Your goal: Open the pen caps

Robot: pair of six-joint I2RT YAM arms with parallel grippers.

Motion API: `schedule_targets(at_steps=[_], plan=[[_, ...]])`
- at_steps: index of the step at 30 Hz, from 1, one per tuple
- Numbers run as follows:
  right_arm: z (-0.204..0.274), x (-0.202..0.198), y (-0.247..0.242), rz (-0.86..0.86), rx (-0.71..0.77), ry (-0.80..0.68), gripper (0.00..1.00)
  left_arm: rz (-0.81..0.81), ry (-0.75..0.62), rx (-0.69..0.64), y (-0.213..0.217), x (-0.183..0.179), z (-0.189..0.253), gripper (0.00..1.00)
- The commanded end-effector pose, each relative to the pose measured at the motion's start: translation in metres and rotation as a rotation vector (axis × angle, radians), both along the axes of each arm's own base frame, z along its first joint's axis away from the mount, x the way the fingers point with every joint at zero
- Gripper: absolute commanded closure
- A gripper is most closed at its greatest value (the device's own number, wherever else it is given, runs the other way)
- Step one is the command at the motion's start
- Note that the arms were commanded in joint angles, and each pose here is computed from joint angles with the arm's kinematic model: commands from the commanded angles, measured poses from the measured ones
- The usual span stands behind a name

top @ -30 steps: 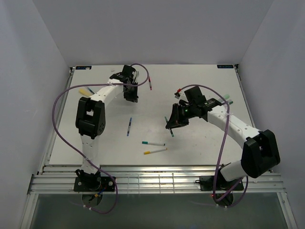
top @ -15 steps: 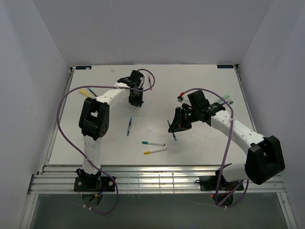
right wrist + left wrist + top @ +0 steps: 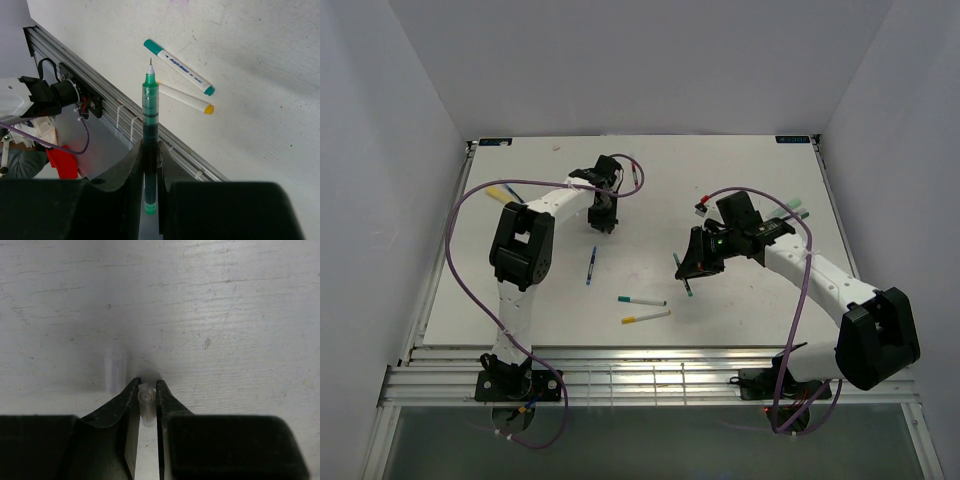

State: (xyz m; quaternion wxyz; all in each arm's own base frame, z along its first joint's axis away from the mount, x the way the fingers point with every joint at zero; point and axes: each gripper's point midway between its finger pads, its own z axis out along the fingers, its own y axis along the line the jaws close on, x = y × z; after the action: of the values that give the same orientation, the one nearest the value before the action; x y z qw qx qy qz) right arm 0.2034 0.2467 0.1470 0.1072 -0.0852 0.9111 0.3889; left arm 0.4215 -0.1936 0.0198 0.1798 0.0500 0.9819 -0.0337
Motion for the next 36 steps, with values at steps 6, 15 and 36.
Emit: schedule_targets(at_steps=[6, 15, 36], plan=[[0.003, 0.0, 0.001, 0.004, 0.029, -0.028, 0.92, -0.008, 0.005, 0.047, 0.008, 0.002, -0.006, 0.82], [0.0, -0.004, -0.001, 0.004, 0.024, -0.024, 0.92, -0.009, 0.012, 0.054, 0.008, 0.002, -0.01, 0.71], [-0.005, -0.008, -0.003, 0.007, 0.026, -0.011, 0.92, -0.014, -0.037, 0.039, 0.001, 0.004, 0.011, 0.64]])
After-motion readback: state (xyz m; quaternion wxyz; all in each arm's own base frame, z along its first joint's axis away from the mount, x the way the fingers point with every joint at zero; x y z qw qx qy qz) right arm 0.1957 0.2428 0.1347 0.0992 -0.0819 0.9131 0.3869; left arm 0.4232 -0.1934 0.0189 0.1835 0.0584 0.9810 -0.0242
